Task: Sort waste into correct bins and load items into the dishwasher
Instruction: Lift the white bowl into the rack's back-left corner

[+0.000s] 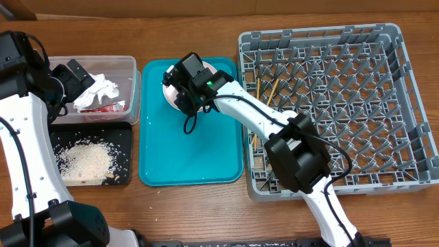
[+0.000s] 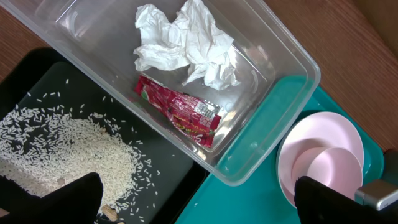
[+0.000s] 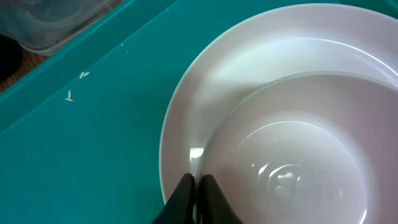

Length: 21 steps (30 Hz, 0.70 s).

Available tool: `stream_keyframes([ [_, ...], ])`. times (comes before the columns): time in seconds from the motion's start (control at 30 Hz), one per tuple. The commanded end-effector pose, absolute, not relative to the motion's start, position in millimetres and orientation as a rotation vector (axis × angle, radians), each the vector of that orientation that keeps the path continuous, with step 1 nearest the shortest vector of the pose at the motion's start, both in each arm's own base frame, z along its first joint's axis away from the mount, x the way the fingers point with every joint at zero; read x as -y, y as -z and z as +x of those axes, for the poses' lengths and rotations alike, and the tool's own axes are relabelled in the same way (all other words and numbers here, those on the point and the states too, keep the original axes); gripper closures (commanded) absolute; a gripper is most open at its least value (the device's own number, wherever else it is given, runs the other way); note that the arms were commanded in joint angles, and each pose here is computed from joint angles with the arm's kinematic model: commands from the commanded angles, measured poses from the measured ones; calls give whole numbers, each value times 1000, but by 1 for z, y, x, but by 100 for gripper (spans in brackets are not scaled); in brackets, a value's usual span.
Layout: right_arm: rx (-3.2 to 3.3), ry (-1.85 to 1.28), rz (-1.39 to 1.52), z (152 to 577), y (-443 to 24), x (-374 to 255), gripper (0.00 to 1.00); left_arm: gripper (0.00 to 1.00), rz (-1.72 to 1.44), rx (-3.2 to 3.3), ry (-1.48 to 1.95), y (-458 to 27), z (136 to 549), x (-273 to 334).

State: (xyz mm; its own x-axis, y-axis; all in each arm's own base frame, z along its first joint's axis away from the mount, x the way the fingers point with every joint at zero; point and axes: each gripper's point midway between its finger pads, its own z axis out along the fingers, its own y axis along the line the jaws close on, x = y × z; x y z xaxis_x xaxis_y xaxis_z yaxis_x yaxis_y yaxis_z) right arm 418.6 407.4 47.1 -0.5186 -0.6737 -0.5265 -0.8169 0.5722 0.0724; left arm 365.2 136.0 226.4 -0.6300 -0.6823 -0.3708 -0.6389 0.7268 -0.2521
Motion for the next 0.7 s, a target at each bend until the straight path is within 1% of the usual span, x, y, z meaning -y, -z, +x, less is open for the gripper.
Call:
stream_keyframes([
  [0.0,-2343,-448,-1190,419,-64,-411,96,0,-1029,-2468,144,-230,368,-136],
  [0.13,-2258,-516,-1167,419,-122,-420,96,0,-1029,-2468,144,-230,368,-136],
  [0.2,-2213,-556,-1071,424,-176,-418,96,0,-1029,-2468,145,-230,368,-136],
  [0.33,-2154,-626,-872,432,-254,-400,96,0,-1029,-2468,144,-230,368,-136],
  [0.47,-2153,-733,-687,440,-306,-360,96,0,-1029,-2468,144,-230,368,-136],
  [0.5,-2165,-821,-629,441,-321,-340,96,0,-1029,-2468,144,-230,368,-136],
  [0.53,-2182,-975,-565,444,-334,-314,96,0,-1029,-2468,145,-230,368,-136],
  [0.67,-2173,-1303,-467,454,-348,-262,96,0,-1029,-2468,144,-230,368,-136],
])
